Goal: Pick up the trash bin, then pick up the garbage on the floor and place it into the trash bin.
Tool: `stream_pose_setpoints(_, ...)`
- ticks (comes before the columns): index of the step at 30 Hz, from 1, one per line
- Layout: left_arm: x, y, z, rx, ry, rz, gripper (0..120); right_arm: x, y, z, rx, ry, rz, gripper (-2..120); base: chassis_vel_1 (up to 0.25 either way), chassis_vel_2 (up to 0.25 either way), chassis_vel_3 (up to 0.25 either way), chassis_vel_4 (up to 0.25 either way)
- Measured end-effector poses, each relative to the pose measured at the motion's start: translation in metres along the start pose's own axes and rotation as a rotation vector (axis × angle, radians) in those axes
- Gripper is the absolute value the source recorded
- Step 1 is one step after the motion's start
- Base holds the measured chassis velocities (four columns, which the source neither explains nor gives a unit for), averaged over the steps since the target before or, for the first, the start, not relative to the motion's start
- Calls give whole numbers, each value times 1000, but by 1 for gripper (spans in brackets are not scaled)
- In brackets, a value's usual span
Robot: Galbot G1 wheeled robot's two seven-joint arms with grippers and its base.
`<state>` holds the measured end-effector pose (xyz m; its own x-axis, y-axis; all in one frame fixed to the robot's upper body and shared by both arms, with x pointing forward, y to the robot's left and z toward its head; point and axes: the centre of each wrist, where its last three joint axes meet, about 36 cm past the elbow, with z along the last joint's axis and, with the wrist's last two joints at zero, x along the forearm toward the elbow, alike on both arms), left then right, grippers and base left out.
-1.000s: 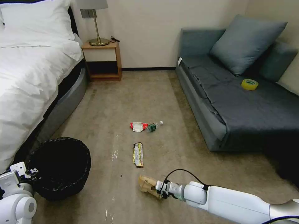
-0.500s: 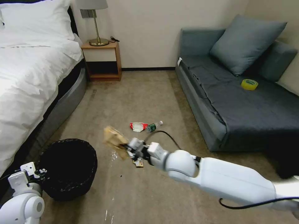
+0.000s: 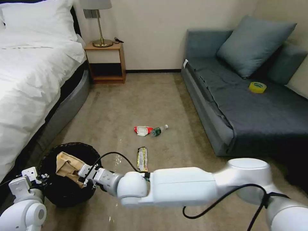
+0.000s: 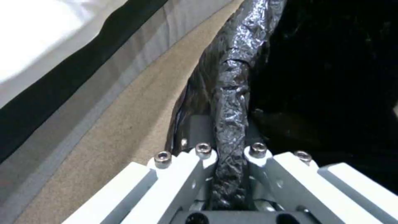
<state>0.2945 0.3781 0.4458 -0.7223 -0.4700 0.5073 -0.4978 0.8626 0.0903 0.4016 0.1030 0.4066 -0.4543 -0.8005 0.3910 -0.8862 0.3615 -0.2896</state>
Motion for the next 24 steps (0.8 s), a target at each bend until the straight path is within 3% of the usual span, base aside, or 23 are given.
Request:
stream_pose_setpoints(5,1,0,0,1,1,0,1,-11,8,-4,15,1,41,1,0,0,0,0)
stream_pose_setpoints(13,1,0,0,2,0,2,1,2,20,-19,-3,-4,42,27,0,0,0,0)
stream_pose_setpoints(16,1,0,0,2,0,3,1,12,21,-30,-21,-19,40,42,0,0,0,0)
stream_pose_setpoints(18,1,0,0,2,0,4,1,15,20,-33,-27,-25,41,45,0,0,0,0)
stream_pose_setpoints(24,2,3,-1,7,-4,0,1,39,-4,-59,-85,-87,96,65,0,0,0,0)
